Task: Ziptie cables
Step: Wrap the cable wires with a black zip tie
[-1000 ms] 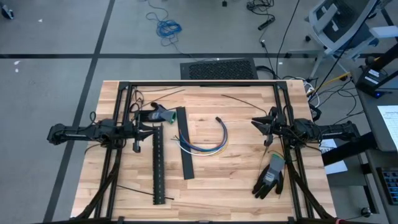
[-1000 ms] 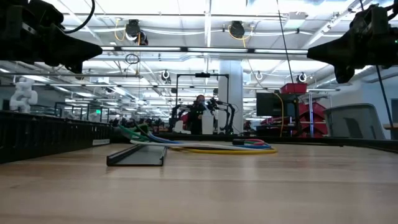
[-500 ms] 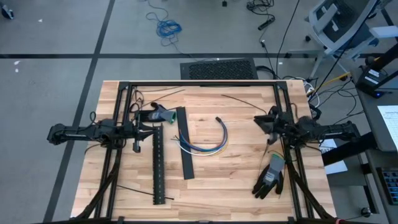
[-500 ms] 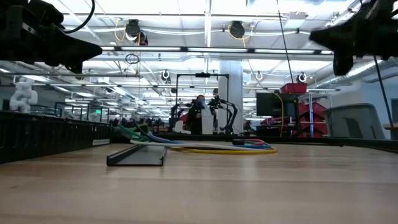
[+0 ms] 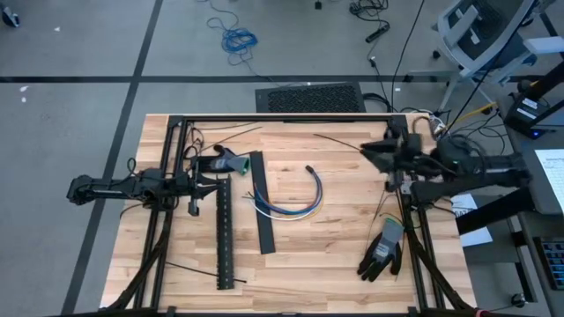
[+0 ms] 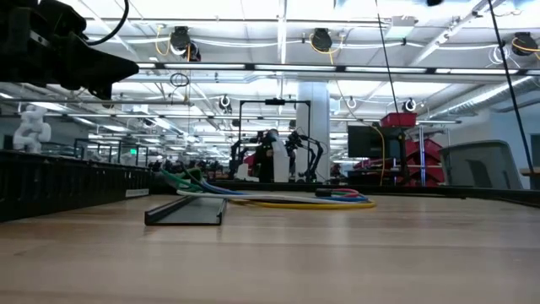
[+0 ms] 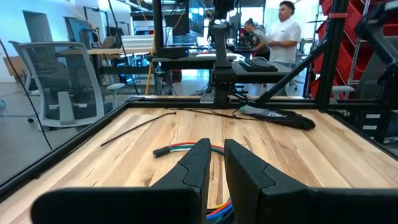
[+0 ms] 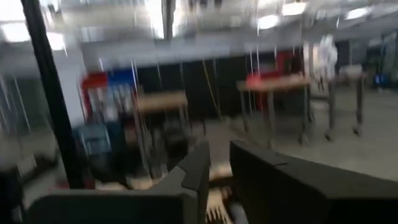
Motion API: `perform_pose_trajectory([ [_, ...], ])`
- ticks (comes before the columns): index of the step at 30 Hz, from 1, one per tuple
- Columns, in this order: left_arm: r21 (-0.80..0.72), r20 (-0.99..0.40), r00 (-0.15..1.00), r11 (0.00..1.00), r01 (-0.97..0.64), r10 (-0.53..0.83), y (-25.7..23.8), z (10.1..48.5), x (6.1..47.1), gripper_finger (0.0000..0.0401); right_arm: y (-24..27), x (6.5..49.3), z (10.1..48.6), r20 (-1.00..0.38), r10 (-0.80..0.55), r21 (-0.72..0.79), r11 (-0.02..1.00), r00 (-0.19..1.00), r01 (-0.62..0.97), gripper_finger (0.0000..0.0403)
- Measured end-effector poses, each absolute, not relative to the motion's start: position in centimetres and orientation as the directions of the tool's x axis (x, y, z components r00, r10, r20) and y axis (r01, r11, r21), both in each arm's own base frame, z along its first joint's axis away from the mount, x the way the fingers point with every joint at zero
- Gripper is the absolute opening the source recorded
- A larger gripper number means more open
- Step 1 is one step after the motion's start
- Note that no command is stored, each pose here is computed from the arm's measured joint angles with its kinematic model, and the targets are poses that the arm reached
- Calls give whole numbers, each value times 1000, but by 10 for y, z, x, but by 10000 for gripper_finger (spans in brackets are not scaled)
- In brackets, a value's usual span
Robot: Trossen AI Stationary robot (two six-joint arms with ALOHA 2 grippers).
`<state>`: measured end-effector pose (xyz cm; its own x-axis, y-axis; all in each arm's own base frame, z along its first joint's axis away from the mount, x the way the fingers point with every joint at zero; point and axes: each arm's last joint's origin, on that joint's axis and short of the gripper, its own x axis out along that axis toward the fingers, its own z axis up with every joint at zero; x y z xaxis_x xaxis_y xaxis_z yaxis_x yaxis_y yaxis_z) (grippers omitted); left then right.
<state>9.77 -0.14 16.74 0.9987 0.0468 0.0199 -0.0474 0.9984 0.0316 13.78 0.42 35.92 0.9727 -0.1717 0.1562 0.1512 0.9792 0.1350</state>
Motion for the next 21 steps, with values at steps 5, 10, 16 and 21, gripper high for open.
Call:
perform_pose_trajectory([
  [5, 32, 19, 999, 998, -47, 47, -1, 167, 98, 50, 9, 182, 358, -145, -165, 164, 968, 976, 188, 5],
  [10, 31, 26, 999, 998, -48, 47, -1, 168, 98, 50, 12, 204, 337, -353, -133, 322, 912, 926, 254, 1],
  [16, 30, 54, 997, 998, -49, 47, -1, 171, 98, 50, 11, 214, 337, -320, -135, 382, 888, 938, 258, 0],
  [21, 13, 118, 989, 996, -88, 86, 0, 177, 97, 50, 2, 218, 350, -186, -191, 427, 868, 964, 254, 0],
])
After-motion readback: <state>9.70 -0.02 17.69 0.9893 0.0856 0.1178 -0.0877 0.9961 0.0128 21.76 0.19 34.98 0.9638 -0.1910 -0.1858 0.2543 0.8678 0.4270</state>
